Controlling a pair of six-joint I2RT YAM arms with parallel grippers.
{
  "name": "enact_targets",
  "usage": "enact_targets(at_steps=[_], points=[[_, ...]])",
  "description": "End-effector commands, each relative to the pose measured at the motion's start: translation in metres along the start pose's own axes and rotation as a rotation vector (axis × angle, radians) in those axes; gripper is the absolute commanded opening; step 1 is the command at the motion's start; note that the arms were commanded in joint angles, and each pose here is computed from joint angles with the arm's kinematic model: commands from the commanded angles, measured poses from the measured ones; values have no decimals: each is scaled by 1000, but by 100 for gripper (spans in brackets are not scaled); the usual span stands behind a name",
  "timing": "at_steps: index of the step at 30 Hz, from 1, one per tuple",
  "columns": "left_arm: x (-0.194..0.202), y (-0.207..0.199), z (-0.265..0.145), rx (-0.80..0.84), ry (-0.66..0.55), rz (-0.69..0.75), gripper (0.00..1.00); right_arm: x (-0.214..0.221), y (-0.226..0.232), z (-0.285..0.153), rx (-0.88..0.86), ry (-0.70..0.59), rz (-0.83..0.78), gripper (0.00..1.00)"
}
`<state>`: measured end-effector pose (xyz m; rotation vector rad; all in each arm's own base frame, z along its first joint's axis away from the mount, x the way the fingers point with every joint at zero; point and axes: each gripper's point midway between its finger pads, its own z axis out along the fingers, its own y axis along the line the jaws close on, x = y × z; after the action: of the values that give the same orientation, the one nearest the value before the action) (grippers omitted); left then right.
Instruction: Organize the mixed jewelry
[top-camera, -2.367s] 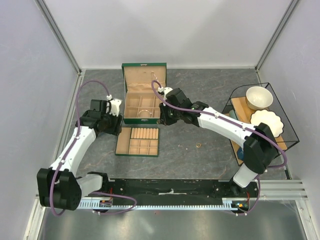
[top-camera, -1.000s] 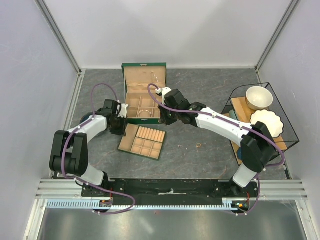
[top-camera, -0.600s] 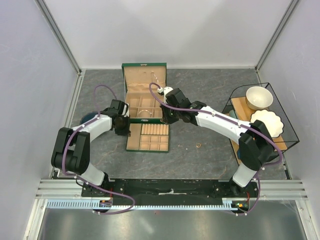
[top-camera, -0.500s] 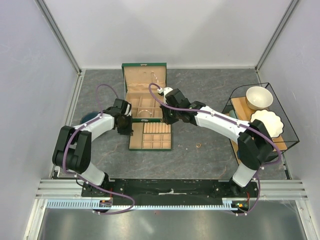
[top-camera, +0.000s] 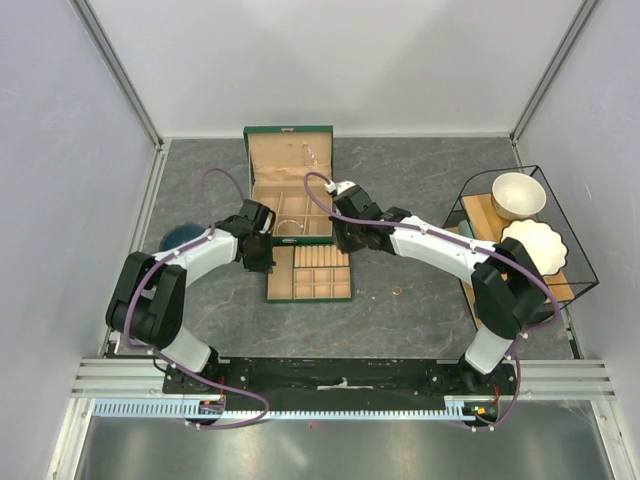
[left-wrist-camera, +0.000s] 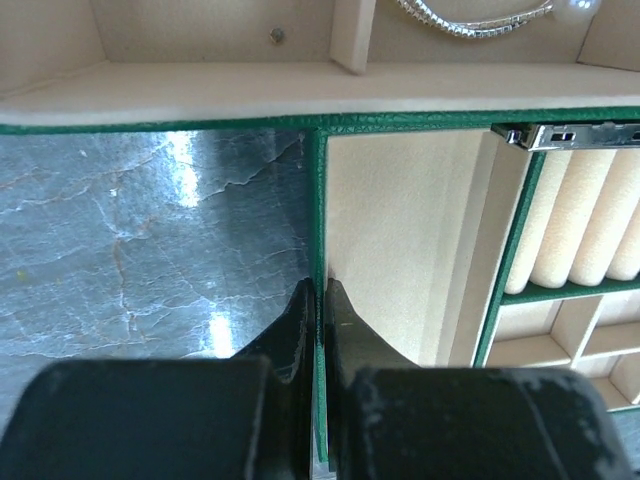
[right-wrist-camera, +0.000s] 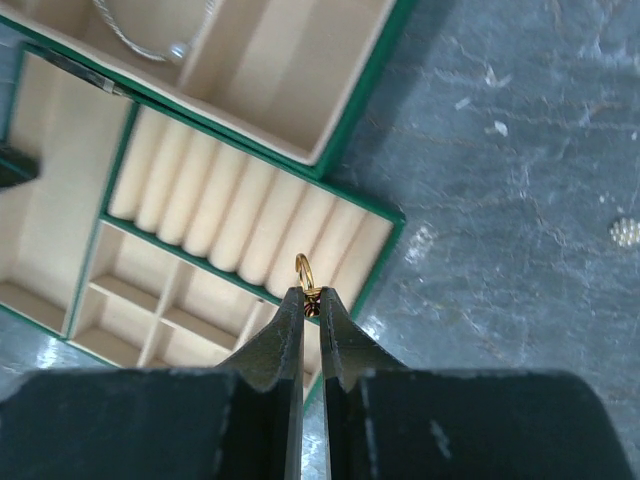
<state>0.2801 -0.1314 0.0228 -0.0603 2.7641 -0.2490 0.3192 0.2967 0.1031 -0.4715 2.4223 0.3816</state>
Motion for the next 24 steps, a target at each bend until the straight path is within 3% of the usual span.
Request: enact_targets(at_steps=[1,8,24], points=[[-20,-9,-12,8,-111,-15,1,13,-13,3,60,14,49,0],[-23,-6,-17,2,-162,-4,1,20,-11,5,47,28,82,0],[-17,-13,-14,12,-150,5,2,28,-8,21,52,60,129,0]])
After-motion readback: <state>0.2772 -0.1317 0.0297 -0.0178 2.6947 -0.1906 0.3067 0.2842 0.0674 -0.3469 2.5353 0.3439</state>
